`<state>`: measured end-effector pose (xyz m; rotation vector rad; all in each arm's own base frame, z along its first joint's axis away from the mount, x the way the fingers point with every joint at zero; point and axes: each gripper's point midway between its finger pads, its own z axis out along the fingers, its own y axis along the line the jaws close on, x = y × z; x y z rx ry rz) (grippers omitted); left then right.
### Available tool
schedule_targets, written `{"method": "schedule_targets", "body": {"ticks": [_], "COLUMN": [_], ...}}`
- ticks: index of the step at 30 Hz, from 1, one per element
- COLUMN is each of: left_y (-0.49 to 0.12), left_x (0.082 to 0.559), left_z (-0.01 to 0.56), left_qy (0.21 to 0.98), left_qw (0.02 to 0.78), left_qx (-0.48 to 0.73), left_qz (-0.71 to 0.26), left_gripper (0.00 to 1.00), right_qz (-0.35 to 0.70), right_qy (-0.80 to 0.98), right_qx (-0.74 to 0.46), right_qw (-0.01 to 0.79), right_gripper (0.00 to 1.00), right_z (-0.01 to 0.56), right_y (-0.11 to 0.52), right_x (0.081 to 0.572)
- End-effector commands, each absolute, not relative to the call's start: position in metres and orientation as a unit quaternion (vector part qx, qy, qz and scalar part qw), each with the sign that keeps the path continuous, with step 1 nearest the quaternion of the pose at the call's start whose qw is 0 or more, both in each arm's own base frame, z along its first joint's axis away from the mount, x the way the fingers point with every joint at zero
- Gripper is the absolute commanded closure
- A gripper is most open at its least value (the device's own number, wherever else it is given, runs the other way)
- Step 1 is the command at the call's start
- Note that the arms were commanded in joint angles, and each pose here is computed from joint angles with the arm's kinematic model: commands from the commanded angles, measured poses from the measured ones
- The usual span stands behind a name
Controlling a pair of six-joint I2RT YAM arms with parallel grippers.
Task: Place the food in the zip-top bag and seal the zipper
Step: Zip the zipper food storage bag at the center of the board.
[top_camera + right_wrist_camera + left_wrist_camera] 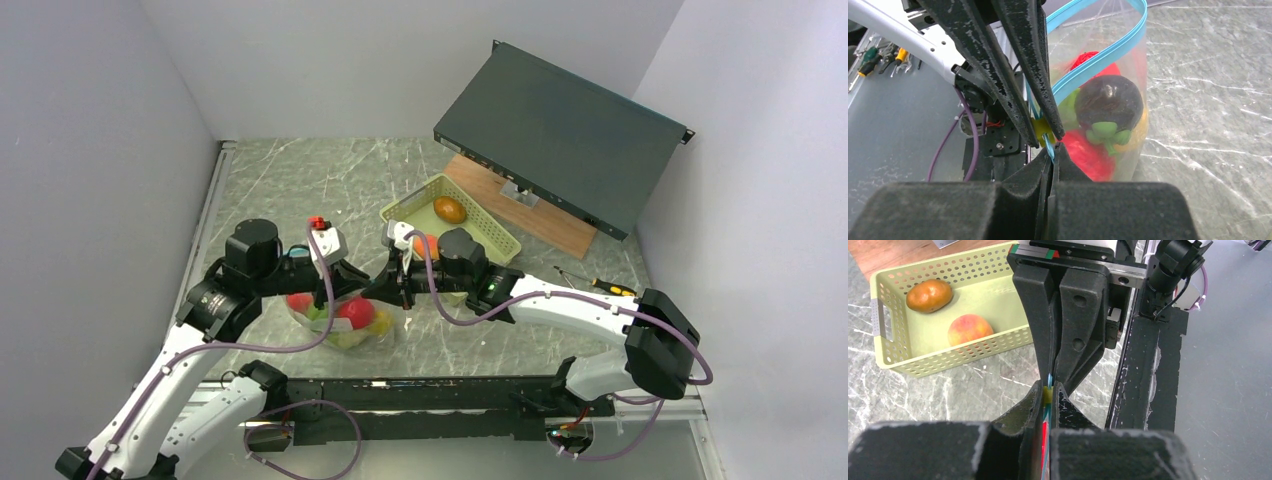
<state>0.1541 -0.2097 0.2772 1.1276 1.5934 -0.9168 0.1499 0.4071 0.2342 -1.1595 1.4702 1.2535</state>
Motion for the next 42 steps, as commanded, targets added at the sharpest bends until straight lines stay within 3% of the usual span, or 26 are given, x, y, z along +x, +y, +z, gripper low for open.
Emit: {"method": "schedule_targets", "body": {"ticks": [1,12,19,22,25,27,32,36,38,42], "left_y": [-0.209,-0.188,-0.191,-0.194,-0.195,-0.195,-0.194,-0.193,-0.192,-0.192], "left_x": [0.148,0.141,0.137,0.135,0.134,0.133,0.132,0.132,0.131,0.131], "left_z": [0.278,0.261,0.262,0.268,0.27,0.27,0.272,0.27,0.269,0.27], "left_qy": [0.634,0.67,0.667,0.661,0.657,0.656,0.655,0.658,0.66,0.658], "left_qw": [0.482,0.471,0.464,0.466,0.466,0.468,0.471,0.468,0.467,0.472], "left_qx": [0.476,0.473,0.47,0.469,0.471,0.471,0.471,0.47,0.47,0.469], "left_qz": [-0.373,-0.326,-0.343,-0.355,-0.359,-0.359,-0.357,-0.357,-0.355,-0.354], "left_gripper": [1.0,1.0,1.0,1.0,1.0,1.0,1.0,1.0,1.0,1.0], "right_qz": [0.521,0.552,0.547,0.539,0.535,0.537,0.52,0.517,0.513,0.503], "right_qy": [0.571,0.591,0.573,0.562,0.547,0.532,0.528,0.532,0.535,0.536], "right_qx": [-0.429,-0.341,-0.443,-0.493,-0.524,-0.545,-0.584,-0.576,-0.574,-0.58], "right_qw": [0.468,0.479,0.42,0.388,0.376,0.363,0.332,0.342,0.348,0.351], "right_gripper": [1.0,1.0,1.0,0.77,0.64,0.61,0.75,1.0,1.0,0.86], "right_z": [0.266,0.26,0.25,0.251,0.254,0.257,0.253,0.257,0.258,0.256], "right_y": [0.407,0.384,0.393,0.4,0.401,0.402,0.408,0.413,0.413,0.411], "right_x": [0.155,0.162,0.142,0.135,0.13,0.126,0.128,0.134,0.137,0.138]}}
